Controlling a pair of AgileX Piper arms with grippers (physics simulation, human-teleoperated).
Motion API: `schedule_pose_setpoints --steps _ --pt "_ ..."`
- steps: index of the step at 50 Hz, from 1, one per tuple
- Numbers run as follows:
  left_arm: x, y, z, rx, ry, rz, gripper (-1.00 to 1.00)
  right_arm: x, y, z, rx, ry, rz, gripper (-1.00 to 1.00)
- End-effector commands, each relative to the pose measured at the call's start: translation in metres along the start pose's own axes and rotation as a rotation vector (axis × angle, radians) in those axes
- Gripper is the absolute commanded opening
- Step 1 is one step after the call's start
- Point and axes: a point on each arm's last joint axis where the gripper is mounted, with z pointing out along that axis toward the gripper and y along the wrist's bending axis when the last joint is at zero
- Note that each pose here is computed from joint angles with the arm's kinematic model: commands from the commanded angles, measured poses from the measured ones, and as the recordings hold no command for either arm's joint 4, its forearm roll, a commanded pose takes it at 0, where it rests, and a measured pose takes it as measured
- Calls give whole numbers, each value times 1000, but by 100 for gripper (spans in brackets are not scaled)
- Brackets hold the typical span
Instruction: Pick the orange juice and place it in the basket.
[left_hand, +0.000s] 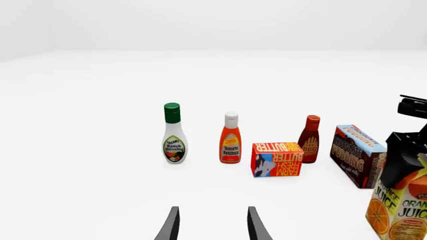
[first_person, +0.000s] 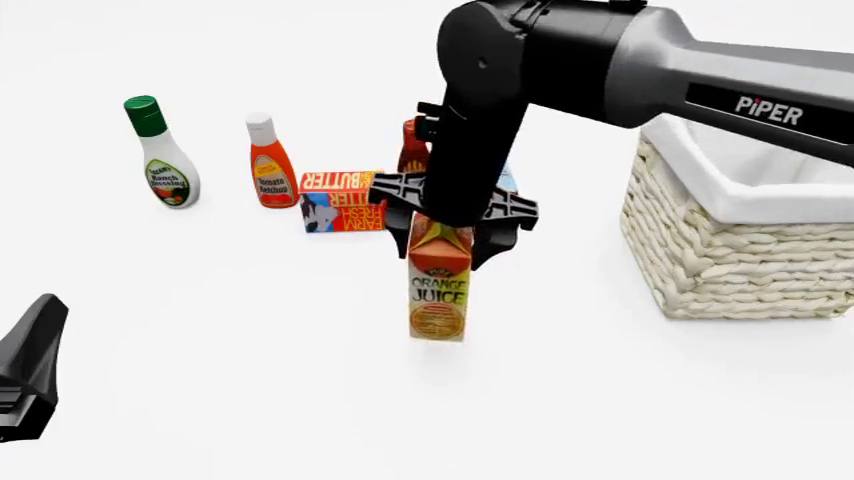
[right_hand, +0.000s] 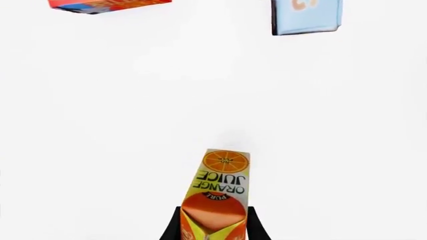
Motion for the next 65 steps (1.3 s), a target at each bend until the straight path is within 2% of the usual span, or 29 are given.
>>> schedule_pose_setpoints --steps 1,11,23,42,55,65 --pt "0 0 0 0 0 0 100 4 -1 -16 -25 -21 -4 -100" --pt "0 0 0 0 0 0 100 3 -8 -28 -41 -41 -17 -100" --pt "0 0 0 0 0 0 100 9 -7 -42 -68 -62 -37 -100" --pt "0 0 0 0 0 0 100 -3 -21 -59 -82 -111 -139 -100" --pt "0 0 0 0 0 0 100 0 -27 -81 -115 -157 -157 -100" --pt "0 0 0 0 0 0 100 -4 -34 -98 -134 -206 -206 -100"
